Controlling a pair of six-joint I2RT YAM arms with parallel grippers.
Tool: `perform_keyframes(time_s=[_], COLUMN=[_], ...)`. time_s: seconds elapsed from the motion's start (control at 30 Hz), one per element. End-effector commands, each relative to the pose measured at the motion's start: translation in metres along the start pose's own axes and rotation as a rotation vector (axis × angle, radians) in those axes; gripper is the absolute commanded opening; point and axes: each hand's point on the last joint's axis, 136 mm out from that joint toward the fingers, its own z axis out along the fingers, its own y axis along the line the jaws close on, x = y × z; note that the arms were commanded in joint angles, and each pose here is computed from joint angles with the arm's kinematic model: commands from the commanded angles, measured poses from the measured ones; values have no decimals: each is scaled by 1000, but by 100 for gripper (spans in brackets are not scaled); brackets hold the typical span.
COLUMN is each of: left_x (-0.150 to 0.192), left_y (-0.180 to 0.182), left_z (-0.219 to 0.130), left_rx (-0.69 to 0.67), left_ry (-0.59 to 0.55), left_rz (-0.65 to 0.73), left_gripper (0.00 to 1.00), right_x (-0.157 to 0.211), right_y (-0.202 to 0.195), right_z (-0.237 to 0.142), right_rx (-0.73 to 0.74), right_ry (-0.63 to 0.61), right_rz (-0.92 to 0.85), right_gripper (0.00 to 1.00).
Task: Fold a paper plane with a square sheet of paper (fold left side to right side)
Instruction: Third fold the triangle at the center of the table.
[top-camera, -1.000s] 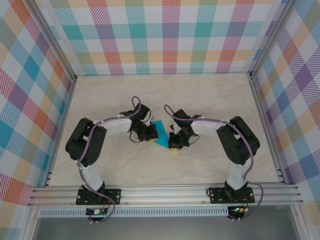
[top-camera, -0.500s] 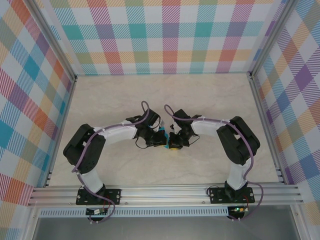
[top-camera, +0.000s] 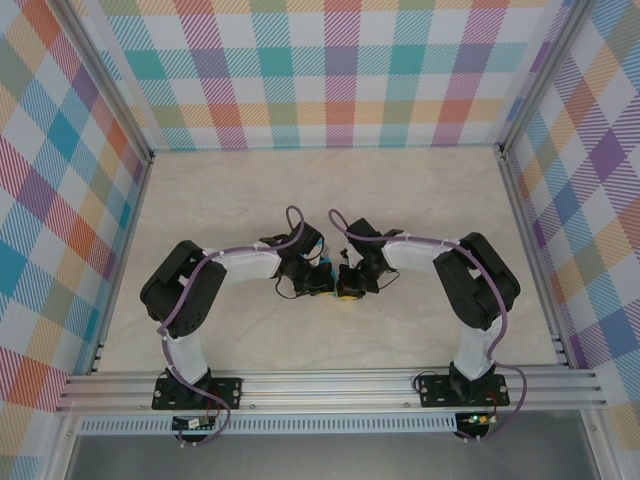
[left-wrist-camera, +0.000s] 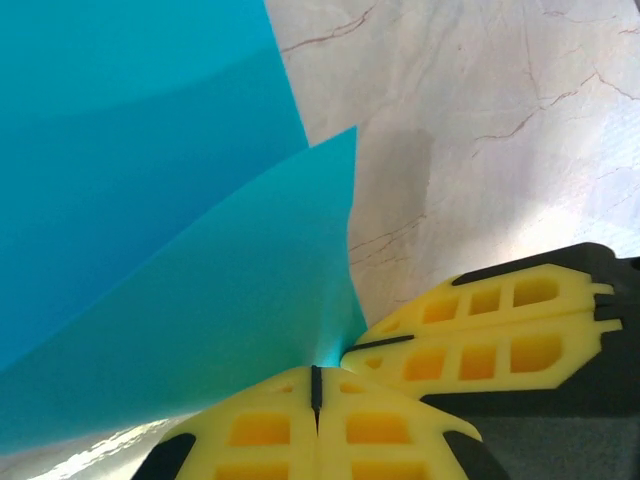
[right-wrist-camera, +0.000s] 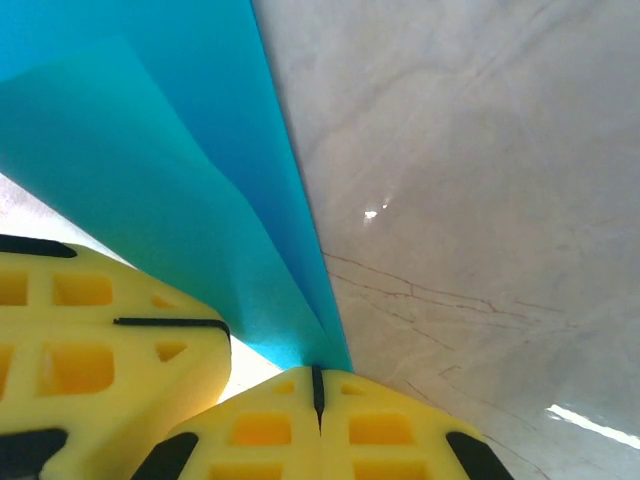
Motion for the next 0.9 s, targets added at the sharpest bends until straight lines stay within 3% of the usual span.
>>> perform_keyframes(time_s=[0.0,0.27,0.87], left_x=[3,-6,-27], left_y=[13,34,103], left_z=[5,10,-25], left_rx=[-64,-142,-207], left_ry=[14,-6,-18], left_rz=[18,32,-55], left_gripper=[3,2,2], right_x=[21,23,28], right_y=[-38,-39,-44], right_z=[15,14,14], right_rx=[132,139,161], right_ry=[66,72,87], right_rz=[54,53,53], right_gripper=[0,0,0])
